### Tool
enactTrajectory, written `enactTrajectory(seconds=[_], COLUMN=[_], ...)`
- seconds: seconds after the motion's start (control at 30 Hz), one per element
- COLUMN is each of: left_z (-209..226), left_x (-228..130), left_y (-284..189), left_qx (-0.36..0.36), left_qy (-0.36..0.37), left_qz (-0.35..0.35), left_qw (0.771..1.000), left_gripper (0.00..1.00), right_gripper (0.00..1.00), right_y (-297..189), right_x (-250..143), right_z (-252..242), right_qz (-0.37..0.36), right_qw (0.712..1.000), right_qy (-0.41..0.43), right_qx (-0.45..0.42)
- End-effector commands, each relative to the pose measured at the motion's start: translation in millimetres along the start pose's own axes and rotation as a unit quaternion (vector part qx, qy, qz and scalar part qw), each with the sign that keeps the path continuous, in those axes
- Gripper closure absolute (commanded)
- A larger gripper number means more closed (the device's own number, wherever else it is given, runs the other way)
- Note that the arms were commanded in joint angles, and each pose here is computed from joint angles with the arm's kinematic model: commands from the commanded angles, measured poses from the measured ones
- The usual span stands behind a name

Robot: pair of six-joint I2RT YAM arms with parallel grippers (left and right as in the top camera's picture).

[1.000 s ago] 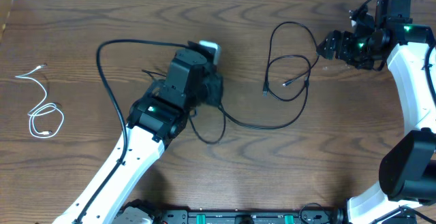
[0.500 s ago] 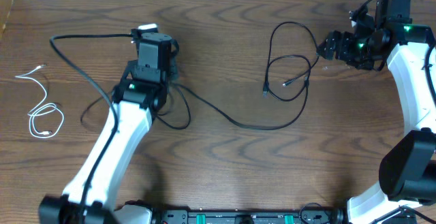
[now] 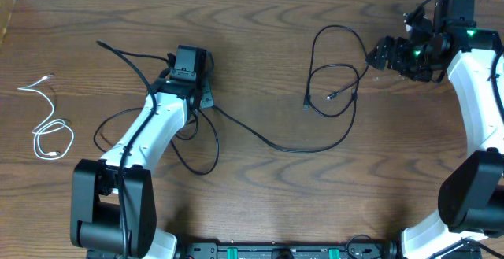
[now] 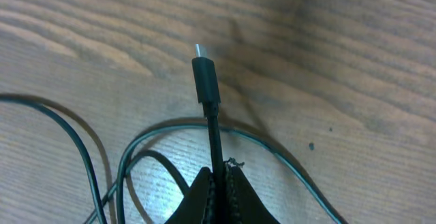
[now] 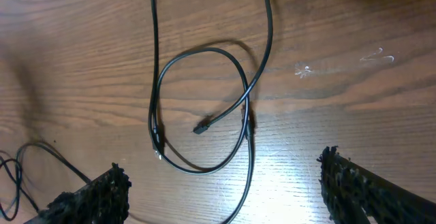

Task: Untangle cables
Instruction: 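Lower the black cable with the left gripper toward the center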

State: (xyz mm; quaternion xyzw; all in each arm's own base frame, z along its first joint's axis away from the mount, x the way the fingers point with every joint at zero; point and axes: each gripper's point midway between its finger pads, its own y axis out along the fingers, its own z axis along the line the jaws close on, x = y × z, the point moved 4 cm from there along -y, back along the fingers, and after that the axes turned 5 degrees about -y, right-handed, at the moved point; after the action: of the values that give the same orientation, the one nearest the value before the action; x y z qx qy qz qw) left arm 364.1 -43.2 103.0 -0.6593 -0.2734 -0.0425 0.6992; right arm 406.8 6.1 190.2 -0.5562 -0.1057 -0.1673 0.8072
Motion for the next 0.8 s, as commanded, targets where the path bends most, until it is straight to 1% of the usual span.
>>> enactTrajectory(seconds=[0.0, 0.03, 0.07, 0.1, 0.13, 0.2, 0.27, 0.5, 0.63, 0.77], left_z=[-2.3, -2.6, -2.8, -2.8, -2.7, -2.1, -0.6, 7.5, -0.8, -11.2], left_x=[3.8, 5.9, 7.6, 9.4, 11.3, 13.9, 13.3, -7.0, -19.4, -32.1], left_y=[-6.8, -10.3, -13.4, -17.4, -22.4, -30.2, -35.4, -30.0, -17.5, -1.6], left_qx=[-0.013, -0.016, -0.018, -0.020, -0.022, -0.026, -0.026, -0.005, -0.028, -0.051], left_qy=[-0.015, -0.016, -0.017, -0.017, -0.018, -0.020, -0.021, -0.021, -0.020, -0.034], left_qz=[-0.004, -0.008, -0.012, -0.016, -0.020, -0.027, -0.028, 0.019, 0.058, 0.101], left_qw=[1.000, 1.000, 1.000, 1.000, 0.999, 0.999, 0.999, 1.000, 0.998, 0.993], left_gripper=[0.86, 0.73, 0.64, 0.52, 0.45, 0.38, 0.36, 0.35, 0.31, 0.31], right_gripper=[0.11, 0.12, 0.11, 0.12, 0.12, 0.12, 0.12, 0.12, 0.11, 0.12], right_y=[1.0, 1.0, 1.0, 1.0, 1.0, 1.0, 0.9, 1.0, 1.0, 1.0], right_x=[-1.9, -1.8, -1.8, -1.9, -2.4, -3.2, -3.5, -3.6, -3.7, -4.7], right_z=[2.5, 2.5, 2.5, 2.5, 2.4, 2.4, 2.2, 2.4, 2.4, 2.3], right_qz=[0.002, 0.002, 0.002, 0.002, 0.003, 0.005, 0.006, 0.006, 0.007, 0.009], right_qw=[1.000, 1.000, 1.000, 1.000, 1.000, 1.000, 1.000, 1.000, 1.000, 1.000], right_qy=[-0.010, -0.010, -0.010, -0.010, -0.010, -0.009, -0.008, -0.009, -0.009, -0.008], right_qx=[0.001, 0.001, 0.001, 0.001, 0.001, 0.001, 0.001, 0.001, 0.001, 0.001])
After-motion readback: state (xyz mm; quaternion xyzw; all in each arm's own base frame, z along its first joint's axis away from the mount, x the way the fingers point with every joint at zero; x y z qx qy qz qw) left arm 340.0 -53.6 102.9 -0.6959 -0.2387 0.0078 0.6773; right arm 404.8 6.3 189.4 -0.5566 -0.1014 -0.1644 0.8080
